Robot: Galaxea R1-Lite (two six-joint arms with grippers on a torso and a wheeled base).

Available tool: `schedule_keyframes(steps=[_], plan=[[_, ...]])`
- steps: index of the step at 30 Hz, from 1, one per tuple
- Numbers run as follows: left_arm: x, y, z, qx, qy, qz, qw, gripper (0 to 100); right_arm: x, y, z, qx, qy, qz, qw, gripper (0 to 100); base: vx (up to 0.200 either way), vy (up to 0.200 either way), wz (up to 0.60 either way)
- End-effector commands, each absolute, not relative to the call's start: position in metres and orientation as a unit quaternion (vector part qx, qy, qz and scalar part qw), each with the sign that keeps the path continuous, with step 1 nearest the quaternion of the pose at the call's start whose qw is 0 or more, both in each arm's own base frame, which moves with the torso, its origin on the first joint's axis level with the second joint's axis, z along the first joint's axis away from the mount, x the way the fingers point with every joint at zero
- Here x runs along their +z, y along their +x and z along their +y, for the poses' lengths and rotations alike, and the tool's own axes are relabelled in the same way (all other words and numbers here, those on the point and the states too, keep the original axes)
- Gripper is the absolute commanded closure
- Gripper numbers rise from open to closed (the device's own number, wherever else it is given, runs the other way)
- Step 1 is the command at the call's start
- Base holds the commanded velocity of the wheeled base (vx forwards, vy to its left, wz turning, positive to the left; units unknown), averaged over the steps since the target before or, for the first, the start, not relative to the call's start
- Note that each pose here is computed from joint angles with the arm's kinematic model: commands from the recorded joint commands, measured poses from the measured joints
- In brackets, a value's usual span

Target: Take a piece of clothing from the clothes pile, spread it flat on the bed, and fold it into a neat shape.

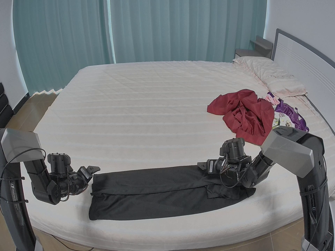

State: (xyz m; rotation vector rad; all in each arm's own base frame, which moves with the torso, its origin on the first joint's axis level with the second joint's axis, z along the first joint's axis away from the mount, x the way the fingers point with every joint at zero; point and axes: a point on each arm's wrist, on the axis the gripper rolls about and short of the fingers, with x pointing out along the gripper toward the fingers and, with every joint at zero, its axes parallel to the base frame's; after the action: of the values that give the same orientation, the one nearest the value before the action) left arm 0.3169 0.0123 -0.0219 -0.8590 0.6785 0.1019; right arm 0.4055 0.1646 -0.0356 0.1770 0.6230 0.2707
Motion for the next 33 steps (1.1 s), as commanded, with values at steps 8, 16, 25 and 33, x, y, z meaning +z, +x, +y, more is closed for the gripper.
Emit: schedule_keyframes(steps=[8, 16, 25, 33], plan=[[-0.024, 0.317, 0.012, 0.049, -0.407, 0.325, 0.852, 0, -0.035, 0.410, 0.172, 0.133, 0.061, 0.299, 0.943, 100, 0.000, 0.000, 0.00], [-0.024, 0.317, 0.012, 0.049, -0.407, 0.325, 0.852, 0, -0.032, 0.406, 0.184, 0.143, 0.058, 0.292, 0.944, 100, 0.000, 0.000, 0.00], [-0.024, 0.317, 0.012, 0.050, -0.407, 0.326, 0.852, 0, -0.032, 0.407, 0.175, 0.119, 0.039, 0.291, 0.948, 100, 0.000, 0.000, 0.00], [-0.024, 0.316, 0.012, 0.050, -0.407, 0.326, 0.852, 0, -0.030, 0.410, 0.176, 0.123, 0.030, 0.283, 0.951, 0, 0.000, 0.000, 0.00]])
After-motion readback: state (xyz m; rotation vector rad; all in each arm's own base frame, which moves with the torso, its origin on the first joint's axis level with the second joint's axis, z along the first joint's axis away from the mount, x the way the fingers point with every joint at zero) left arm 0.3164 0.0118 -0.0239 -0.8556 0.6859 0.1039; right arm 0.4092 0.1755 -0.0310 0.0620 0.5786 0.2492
